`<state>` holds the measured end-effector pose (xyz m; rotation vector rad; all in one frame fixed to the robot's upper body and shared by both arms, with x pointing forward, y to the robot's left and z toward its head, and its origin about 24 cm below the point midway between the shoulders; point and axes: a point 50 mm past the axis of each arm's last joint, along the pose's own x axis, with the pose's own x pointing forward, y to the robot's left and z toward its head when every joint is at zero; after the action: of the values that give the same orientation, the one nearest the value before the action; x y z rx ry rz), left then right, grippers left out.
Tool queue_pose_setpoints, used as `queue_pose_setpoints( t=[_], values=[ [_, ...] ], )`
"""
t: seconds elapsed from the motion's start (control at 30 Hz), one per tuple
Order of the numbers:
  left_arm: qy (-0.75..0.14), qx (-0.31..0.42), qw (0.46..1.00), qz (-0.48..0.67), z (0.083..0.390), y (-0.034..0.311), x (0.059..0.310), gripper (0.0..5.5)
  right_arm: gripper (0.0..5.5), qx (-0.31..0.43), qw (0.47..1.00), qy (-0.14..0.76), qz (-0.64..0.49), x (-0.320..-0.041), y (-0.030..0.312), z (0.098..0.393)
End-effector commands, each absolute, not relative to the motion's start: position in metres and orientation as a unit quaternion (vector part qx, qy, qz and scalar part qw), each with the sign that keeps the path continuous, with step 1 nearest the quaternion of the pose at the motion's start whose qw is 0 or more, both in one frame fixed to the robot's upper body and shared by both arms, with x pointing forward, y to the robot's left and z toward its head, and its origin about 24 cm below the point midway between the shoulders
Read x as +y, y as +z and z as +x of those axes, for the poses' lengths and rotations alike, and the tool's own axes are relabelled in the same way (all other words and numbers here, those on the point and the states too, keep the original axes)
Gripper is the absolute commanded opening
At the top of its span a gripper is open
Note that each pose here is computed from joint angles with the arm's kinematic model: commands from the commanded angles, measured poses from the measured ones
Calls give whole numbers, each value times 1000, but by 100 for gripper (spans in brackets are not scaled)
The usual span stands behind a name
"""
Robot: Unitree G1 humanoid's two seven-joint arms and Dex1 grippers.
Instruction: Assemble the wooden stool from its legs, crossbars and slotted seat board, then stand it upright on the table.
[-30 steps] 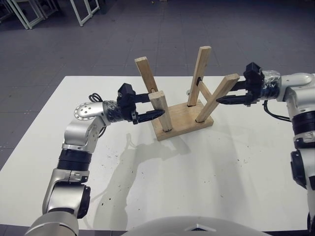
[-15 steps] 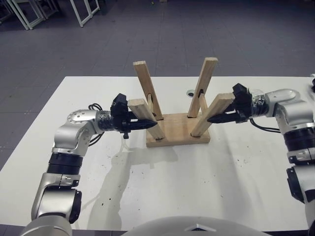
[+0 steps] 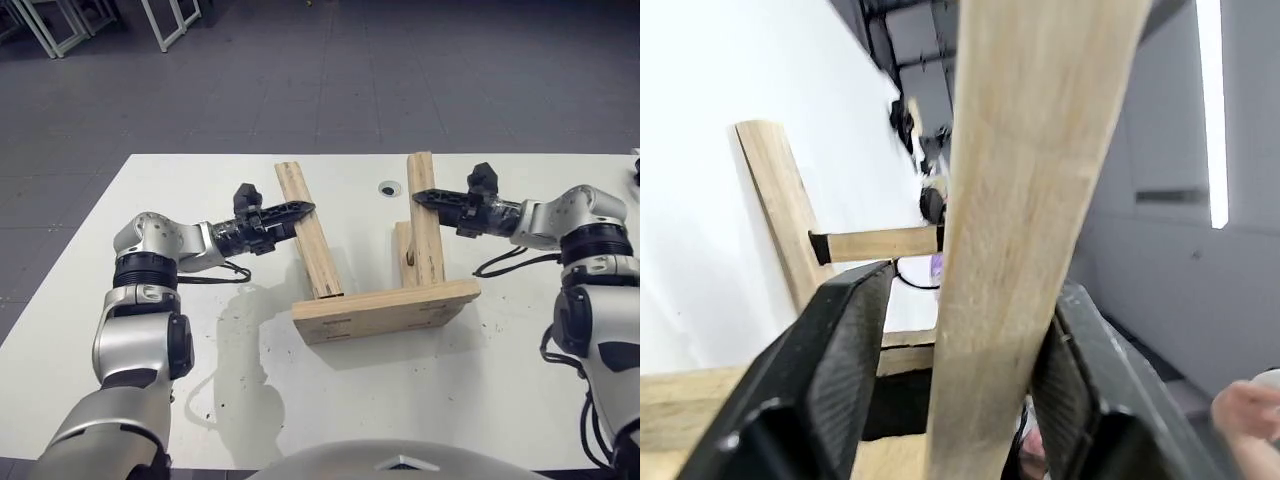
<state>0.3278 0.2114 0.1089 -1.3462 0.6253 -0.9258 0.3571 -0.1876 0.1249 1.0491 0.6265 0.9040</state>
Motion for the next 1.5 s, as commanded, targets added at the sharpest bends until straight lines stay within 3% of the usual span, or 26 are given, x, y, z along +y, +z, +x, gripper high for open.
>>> queue_pose_setpoints(
  t=[0.03, 0.13, 0.2, 0.3, 0.4, 0.57, 0.7, 0.83, 1.0, 1.33, 1.5],
  values=[
    [-344, 136, 651, -663, 344, 125, 239, 216, 260, 178, 729, 328, 574, -197, 122, 371],
    [-278, 87, 682, -670, 345, 119, 259, 216, 260, 146, 736, 267, 605, -209, 113, 372],
    [-243, 78, 742, -620, 339, 110, 274, 216, 260, 149, 756, 239, 591, -223, 109, 368],
    [-229, 57, 852, -468, 311, 100, 291, 216, 260, 180, 798, 249, 519, -245, 109, 348],
    [-307, 28, 905, -293, 265, 102, 276, 216, 260, 206, 837, 310, 400, -247, 120, 313],
    [-422, 90, 898, -84, 209, 93, 248, 216, 260, 256, 873, 397, 124, -243, 130, 274],
    [-491, 130, 861, -4, 178, 91, 240, 216, 260, 293, 846, 443, -41, -256, 141, 255],
    [-534, 147, 831, 42, 169, 93, 237, 216, 260, 324, 802, 482, -142, -264, 143, 246],
    [-553, 153, 816, 74, 177, 91, 239, 216, 260, 339, 761, 527, -170, -256, 135, 236],
    [-584, 138, 797, 73, 201, 79, 209, 216, 260, 282, 733, 593, -176, -203, 121, 253],
    [-594, 155, 787, 57, 208, 72, 203, 202, 246, 301, 713, 608, -174, -202, 107, 253]
  ],
)
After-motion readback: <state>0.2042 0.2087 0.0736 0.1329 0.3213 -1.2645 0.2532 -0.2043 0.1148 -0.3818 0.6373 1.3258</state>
